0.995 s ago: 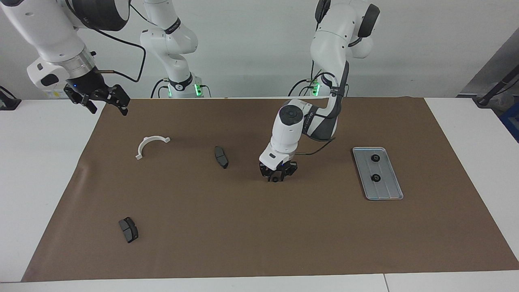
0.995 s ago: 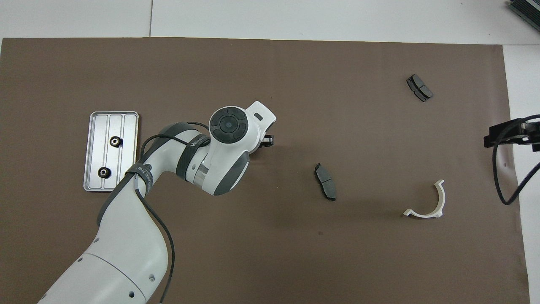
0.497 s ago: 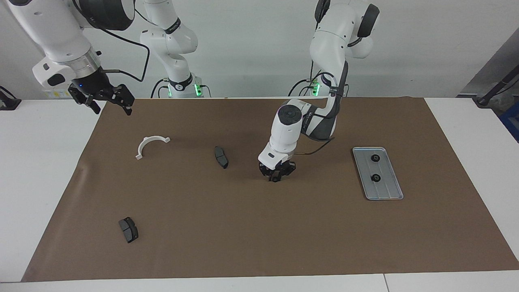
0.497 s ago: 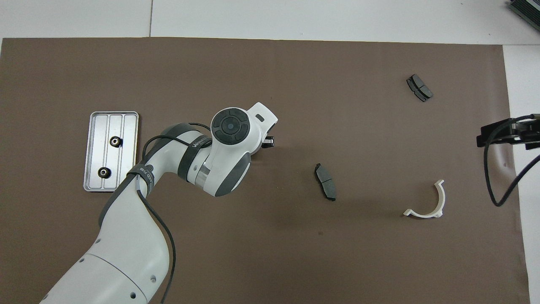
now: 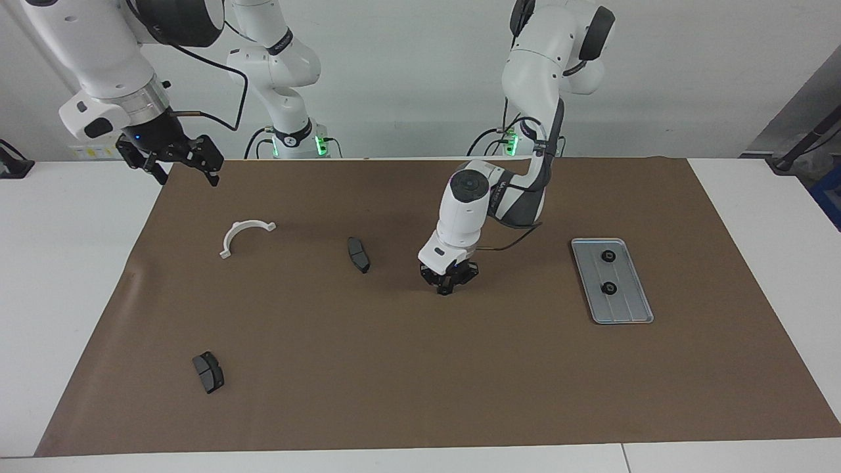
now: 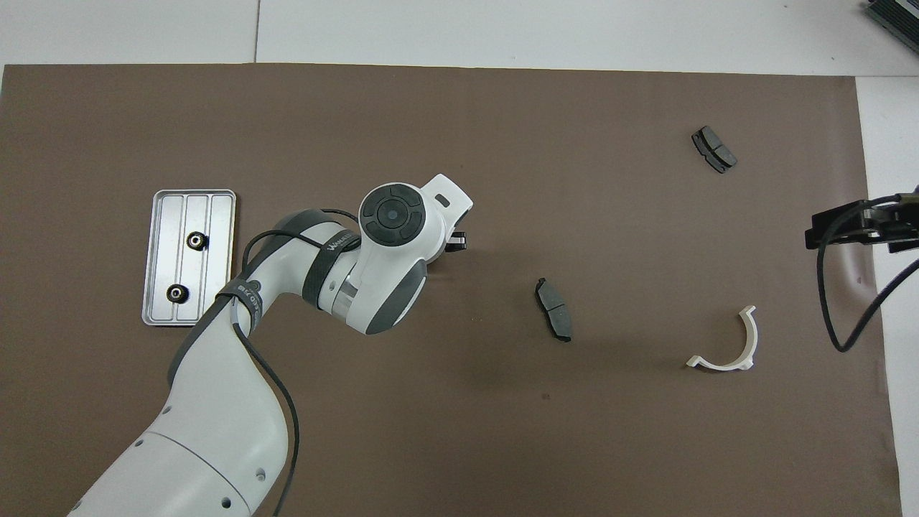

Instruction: Pick bearing gear from pile to tray

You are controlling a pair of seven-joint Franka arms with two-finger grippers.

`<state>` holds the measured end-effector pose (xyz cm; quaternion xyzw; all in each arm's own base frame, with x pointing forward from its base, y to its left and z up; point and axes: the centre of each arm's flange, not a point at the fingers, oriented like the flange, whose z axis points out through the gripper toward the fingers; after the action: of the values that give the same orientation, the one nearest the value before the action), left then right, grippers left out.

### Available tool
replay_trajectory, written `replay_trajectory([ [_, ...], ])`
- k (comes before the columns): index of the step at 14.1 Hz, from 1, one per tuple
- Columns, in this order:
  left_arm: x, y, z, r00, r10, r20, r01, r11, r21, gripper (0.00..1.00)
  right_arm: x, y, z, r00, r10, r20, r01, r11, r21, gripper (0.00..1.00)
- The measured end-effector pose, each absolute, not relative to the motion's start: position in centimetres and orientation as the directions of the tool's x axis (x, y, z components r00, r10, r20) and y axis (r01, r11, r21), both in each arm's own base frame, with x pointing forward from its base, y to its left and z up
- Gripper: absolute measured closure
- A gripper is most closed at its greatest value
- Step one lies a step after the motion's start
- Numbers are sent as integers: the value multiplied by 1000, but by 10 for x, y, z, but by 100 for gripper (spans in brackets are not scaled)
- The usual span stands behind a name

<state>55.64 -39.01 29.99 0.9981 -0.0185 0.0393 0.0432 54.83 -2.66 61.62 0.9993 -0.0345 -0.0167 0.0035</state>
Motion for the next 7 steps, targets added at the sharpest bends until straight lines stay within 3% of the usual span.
replay_trajectory([
  [4, 564, -381, 305, 997, -18, 81, -24, -997, 77, 76, 548, -23, 616, 997, -77, -33, -76, -997, 9, 0],
  [7, 593, -347, 321, 996, 33, 87, 27, -997, 71, 76, 548, -23, 616, 996, -78, -33, -78, -997, 9, 0],
])
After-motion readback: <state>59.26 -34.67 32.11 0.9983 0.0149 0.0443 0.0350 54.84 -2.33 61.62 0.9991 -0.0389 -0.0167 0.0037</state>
